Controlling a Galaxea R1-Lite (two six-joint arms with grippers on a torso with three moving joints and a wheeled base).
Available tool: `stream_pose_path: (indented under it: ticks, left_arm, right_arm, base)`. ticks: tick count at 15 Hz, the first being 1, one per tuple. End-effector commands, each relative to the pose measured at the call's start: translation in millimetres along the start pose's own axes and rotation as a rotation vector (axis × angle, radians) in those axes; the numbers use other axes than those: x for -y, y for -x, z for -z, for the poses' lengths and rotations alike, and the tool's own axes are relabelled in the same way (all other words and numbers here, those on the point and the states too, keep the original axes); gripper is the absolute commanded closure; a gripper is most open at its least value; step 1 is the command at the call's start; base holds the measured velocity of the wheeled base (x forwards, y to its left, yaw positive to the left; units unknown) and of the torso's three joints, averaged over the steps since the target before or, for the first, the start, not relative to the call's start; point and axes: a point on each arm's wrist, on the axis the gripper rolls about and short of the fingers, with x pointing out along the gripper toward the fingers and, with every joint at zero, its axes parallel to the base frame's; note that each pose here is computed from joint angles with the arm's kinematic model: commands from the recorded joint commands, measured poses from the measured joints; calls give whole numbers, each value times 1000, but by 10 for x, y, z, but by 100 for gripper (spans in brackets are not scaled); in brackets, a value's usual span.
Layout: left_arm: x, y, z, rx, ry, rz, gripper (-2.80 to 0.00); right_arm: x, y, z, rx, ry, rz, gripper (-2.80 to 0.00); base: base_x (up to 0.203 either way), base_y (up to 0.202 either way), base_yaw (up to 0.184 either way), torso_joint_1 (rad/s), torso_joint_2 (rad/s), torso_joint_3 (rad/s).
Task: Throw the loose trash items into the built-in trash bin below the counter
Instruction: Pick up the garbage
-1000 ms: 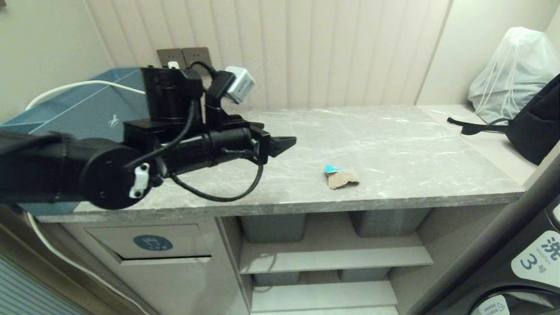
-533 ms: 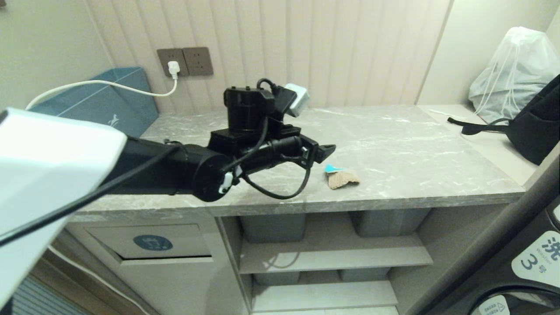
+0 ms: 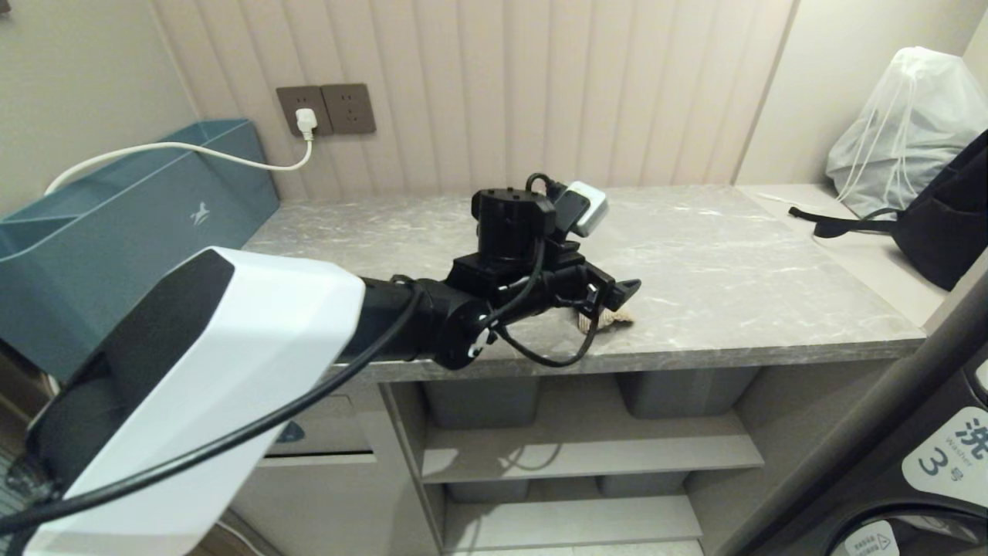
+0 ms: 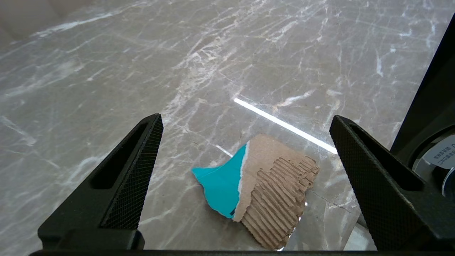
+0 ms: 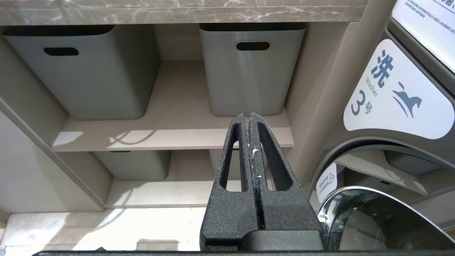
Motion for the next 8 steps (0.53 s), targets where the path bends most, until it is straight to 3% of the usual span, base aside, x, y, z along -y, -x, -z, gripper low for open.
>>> stream_pose_path:
  ticks: [1,8]
  left_arm:
    - [35,-99,122,-13,0,8,-280]
    - [92,-239,246,-60,-28,20,-280]
  right_arm:
    - [0,1,0,1,0,0,0]
    - [0,1,0,1,0,-1,0]
  base:
    - [0,0,0,0,0,0]
    - [0,0,0,0,0,0]
